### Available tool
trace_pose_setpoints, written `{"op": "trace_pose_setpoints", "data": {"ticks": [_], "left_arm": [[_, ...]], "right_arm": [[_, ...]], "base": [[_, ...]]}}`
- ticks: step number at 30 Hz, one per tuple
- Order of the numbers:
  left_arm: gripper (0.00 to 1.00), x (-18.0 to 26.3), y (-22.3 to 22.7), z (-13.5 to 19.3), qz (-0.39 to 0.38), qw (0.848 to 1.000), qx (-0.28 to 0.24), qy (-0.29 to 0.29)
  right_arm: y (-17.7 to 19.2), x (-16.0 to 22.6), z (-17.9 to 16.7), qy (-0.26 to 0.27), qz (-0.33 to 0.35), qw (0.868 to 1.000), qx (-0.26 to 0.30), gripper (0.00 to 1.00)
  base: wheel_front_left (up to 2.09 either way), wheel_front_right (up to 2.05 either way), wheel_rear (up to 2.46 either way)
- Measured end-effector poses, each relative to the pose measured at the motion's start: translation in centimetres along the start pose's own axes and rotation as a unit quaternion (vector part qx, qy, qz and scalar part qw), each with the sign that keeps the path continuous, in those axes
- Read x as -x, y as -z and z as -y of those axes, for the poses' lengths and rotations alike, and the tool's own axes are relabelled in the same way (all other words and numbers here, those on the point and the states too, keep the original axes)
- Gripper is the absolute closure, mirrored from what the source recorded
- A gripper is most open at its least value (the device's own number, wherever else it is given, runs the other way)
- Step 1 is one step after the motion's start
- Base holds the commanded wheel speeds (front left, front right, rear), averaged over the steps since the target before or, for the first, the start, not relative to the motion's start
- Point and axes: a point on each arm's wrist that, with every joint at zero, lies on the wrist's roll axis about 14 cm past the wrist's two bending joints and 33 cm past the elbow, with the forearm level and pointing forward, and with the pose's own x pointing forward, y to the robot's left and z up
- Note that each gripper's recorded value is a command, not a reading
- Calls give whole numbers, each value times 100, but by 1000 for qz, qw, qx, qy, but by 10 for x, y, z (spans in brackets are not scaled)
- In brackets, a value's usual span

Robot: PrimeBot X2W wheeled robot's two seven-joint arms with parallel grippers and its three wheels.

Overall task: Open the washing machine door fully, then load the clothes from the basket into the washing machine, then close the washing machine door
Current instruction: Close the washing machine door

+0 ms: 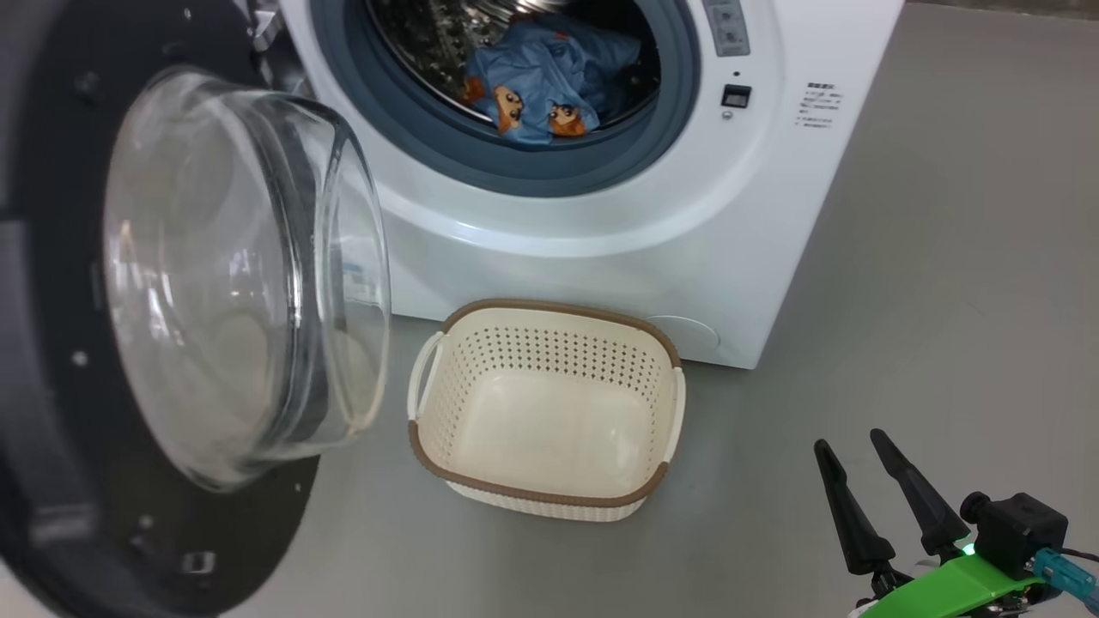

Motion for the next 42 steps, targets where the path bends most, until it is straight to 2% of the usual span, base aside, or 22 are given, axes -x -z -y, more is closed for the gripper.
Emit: {"op": "trace_pose_setpoints", "data": {"ticks": [10, 18, 31, 37, 42], "left_arm": [[100, -51, 36, 72, -81, 989, -52, 115], [100, -95, 50, 123, -99, 974, -74, 190], [100, -162, 49, 177, -83, 961, -89, 247], [100, -187, 47, 191, -68, 960, -82, 259], [100, -191, 48, 194, -65, 960, -80, 261]], "right_arm": [[-12, 18, 24, 48, 19, 999, -2, 0], [-16, 35, 44, 89, 29, 996, -8, 0], [-17, 60, 71, 151, 37, 988, -17, 0], [-21, 66, 81, 170, 44, 984, -17, 0], [-22, 68, 83, 176, 47, 983, -18, 0]], "base": [[0, 0, 0], [0, 0, 0], [0, 0, 0], [0, 0, 0], [0, 0, 0]]}}
